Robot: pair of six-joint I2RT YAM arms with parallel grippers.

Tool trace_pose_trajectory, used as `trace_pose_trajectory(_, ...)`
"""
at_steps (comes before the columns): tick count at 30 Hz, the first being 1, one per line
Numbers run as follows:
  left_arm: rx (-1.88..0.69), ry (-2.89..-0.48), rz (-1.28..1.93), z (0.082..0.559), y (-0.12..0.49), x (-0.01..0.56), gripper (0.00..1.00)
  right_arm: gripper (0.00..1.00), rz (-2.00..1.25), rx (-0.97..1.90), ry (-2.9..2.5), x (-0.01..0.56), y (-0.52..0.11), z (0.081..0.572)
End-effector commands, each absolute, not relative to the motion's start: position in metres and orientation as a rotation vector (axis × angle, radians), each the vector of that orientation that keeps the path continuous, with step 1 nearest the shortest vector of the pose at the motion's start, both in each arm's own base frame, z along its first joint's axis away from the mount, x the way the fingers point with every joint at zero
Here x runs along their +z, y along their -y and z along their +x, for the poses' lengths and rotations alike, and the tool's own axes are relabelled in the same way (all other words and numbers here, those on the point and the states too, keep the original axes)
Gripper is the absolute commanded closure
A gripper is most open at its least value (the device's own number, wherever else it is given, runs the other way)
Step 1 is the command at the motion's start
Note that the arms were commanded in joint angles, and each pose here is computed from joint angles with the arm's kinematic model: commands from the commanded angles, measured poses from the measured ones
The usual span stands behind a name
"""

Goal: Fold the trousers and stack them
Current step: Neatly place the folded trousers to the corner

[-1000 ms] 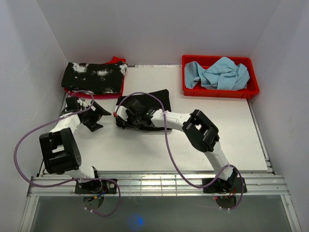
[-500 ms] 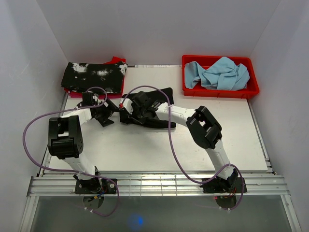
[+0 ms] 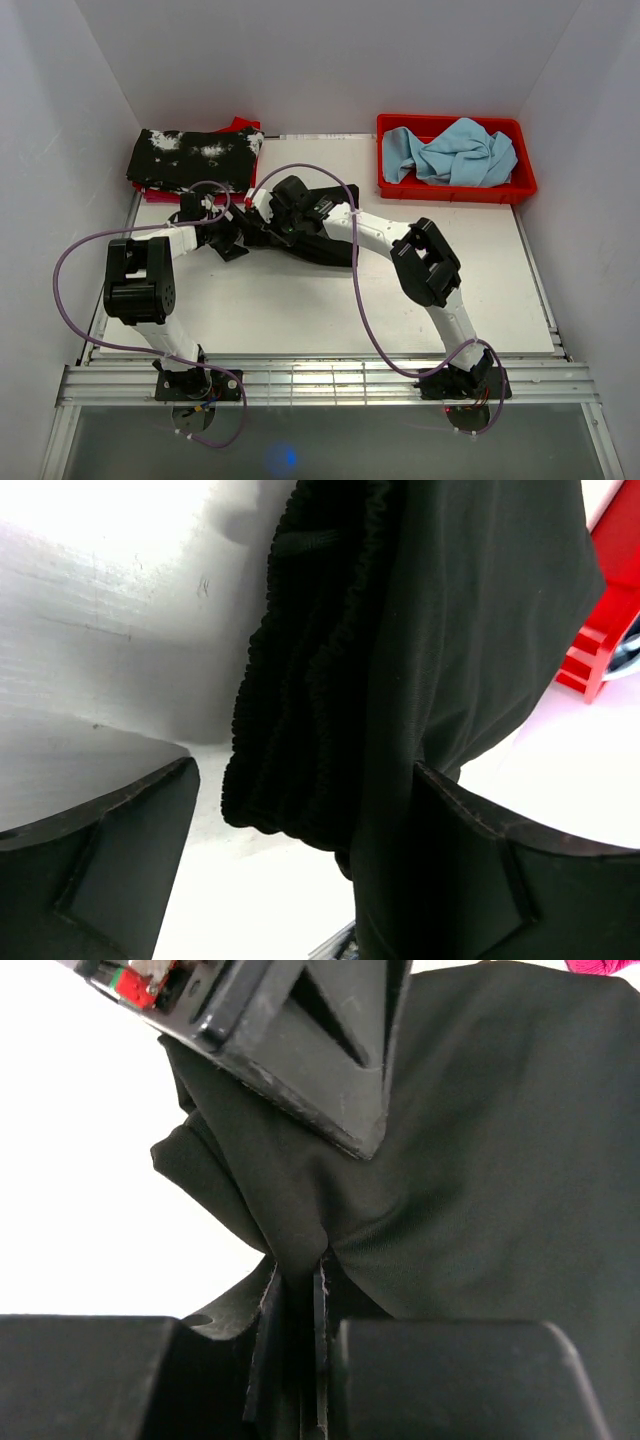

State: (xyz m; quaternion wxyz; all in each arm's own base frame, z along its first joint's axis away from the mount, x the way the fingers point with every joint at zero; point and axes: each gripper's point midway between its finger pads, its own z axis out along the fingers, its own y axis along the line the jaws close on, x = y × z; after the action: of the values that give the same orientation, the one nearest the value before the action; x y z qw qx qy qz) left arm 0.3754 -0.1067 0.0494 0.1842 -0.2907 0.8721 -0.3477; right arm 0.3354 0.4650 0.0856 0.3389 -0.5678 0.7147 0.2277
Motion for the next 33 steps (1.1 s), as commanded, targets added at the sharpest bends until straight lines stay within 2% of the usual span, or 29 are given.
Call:
trace_pose_trajectory(1,-1.018,-2.485,-0.875,0.363,0.113,0.044,0.08,0.92,-1.406,0.652,-1.773,0.133,-0.479,0.346)
trace_pose_trajectory(2,-1.031,-2.477,-0.883,0.365,0.114,0.045,0.15,0.92,-1.405,0.659,-1.774,0.132,-0.480,0.345)
trace_pose_trajectory(6,-1.049,-2.458,-0.892,0.372,0.115,0.043,0.27,0.92,-1.421,0.683,-1.782,0.128,-0.478,0.337)
trace_pose_trajectory(11,-1.056,-2.440,-0.904,0.378,0.115,0.044,0.36,0.92,-1.433,0.685,-1.802,0.120,-0.473,0.334)
trace_pose_trajectory(13,-1.055,-2.426,-0.913,0.379,0.115,0.046,0.46,0.92,-1.440,0.682,-1.805,0.118,-0.473,0.333)
trace_pose_trajectory(15,-1.063,-2.425,-0.921,0.377,0.116,0.046,0.50,0.75,-1.419,0.646,-1.830,0.118,-0.467,0.338)
trace_pose_trajectory(17,-1.063,-2.430,-0.928,0.377,0.115,0.045,0.52,0.53,-1.308,0.661,-1.920,0.125,-0.456,0.344)
trace_pose_trajectory(20,-1.051,-2.448,-0.939,0.371,0.115,0.040,0.60,0.43,-1.199,0.675,-2.023,0.138,-0.433,0.344)
trace_pose_trajectory(23,-1.053,-2.452,-0.951,0.367,0.116,0.038,0.78,0.28,-1.109,0.673,-2.072,0.148,-0.403,0.347)
trace_pose_trajectory(26,-1.058,-2.457,-0.952,0.366,0.116,0.037,0.83,0.20,-0.999,0.695,-2.118,0.161,-0.371,0.349)
trace_pose_trajectory(30,-1.059,-2.460,-0.952,0.367,0.116,0.040,0.90,0.16,-0.772,0.802,-2.229,0.172,-0.325,0.346)
trace_pose_trajectory(33,-1.058,-2.458,-0.954,0.367,0.116,0.041,0.98,0.15,-0.516,0.875,-2.391,0.149,-0.277,0.337)
